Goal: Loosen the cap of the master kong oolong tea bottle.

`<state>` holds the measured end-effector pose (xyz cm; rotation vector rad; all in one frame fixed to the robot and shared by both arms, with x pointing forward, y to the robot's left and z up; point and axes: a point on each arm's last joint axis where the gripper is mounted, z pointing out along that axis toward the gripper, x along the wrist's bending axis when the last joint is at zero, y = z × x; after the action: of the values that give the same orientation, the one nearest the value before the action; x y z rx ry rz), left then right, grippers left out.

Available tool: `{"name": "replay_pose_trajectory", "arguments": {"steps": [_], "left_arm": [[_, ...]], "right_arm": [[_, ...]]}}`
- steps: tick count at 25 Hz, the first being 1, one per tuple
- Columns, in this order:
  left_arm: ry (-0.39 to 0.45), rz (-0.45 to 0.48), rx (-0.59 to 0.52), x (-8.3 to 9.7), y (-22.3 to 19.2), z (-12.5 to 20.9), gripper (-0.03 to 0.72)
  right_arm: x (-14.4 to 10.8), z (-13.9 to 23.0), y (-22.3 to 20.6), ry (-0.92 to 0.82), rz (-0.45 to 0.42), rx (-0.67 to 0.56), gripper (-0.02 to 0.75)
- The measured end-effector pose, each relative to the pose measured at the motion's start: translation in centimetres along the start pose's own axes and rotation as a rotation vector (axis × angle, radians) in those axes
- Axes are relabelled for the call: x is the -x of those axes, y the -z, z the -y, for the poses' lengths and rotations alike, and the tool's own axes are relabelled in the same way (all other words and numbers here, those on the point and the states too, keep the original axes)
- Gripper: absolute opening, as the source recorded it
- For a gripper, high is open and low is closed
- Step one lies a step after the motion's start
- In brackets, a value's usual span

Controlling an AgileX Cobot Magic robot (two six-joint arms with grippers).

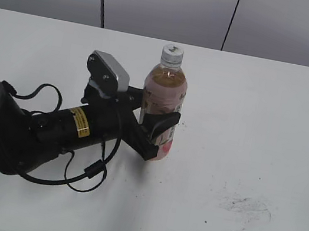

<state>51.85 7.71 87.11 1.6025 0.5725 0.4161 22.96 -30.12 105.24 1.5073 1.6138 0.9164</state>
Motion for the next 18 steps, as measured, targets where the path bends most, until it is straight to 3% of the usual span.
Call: {"name": "replay_pose_trajectory", "arguments": {"steps": [6,14,18], "left_arm": [[-0.015,0.026,-0.007,0.3,0.0,-0.2,0.407],[-0.116,0.190,-0.044,1.8,0.3,-1.3,0.407],[-0.073,0.192,-0.047,1.9,0.3,-1.4,0.407]], "right_arm": [[0.0,0.0,0.0,0.000,0.000,0.000,0.571],[0.0,0.0,0.0,0.000,0.000,0.000,0.571],[0.0,0.0,0.0,0.000,0.000,0.000,0.571]]}}
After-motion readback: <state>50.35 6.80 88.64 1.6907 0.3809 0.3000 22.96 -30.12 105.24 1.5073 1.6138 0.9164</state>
